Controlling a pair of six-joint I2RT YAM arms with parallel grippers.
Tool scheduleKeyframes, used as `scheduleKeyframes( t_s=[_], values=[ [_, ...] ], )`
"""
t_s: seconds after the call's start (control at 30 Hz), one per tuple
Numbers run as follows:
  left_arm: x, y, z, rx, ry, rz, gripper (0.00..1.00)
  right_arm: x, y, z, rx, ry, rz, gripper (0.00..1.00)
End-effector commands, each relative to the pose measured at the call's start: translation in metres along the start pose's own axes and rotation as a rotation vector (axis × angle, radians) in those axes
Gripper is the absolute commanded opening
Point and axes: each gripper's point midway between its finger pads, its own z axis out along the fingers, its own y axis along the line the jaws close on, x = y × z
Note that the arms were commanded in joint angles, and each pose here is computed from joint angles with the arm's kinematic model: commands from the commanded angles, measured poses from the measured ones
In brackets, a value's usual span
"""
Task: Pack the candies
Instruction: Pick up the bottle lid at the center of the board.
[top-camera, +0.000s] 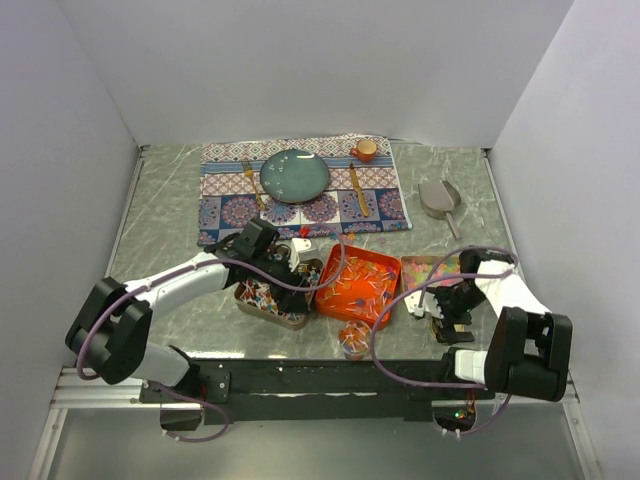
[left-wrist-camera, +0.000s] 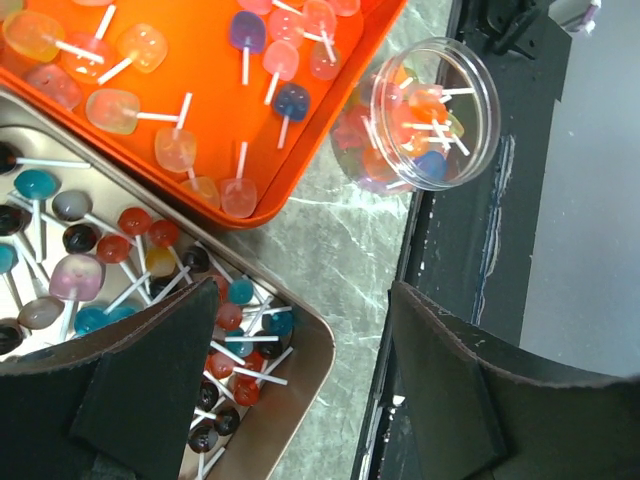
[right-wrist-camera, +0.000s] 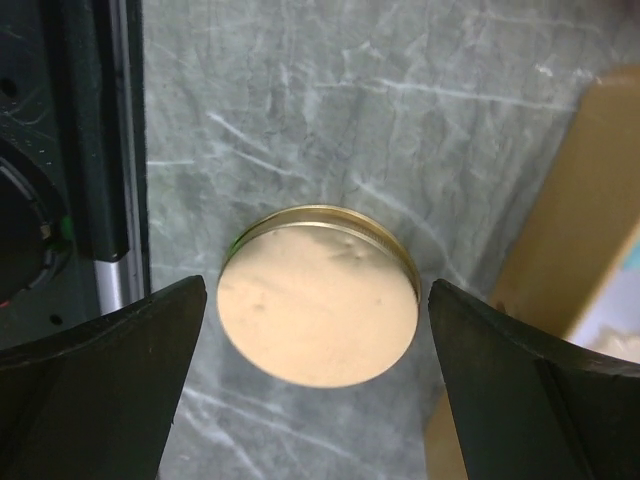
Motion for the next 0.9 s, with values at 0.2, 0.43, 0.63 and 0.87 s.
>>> scheduleKeyframes(
  t_s=[0.2,0.43,0.63,0.87],
  values=[
    [-0.01,0.019,-0.004,-0.051,-0.044,-0.024,0.75,0.007,-0.05,0.001,0.003,0.063,-0.686,1.0],
    [-0.01,0.026,-0.008,-0.069,-0.05,-0.041,0.75,0.005,-0.039,0.0,-0.03,0.055,-0.675,1.0],
    [-0.014,0.029,-0.009,-0.074,-0.079,-0.053,0.75,0.002,-0.023,-0.003,-0.032,0.055,-0.65,1.0],
    [-0.01,0.03,-0.009,-0.075,-0.072,-0.061,0.75,0.007,-0.008,0.001,-0.037,0.068,-0.612,1.0]
  ],
)
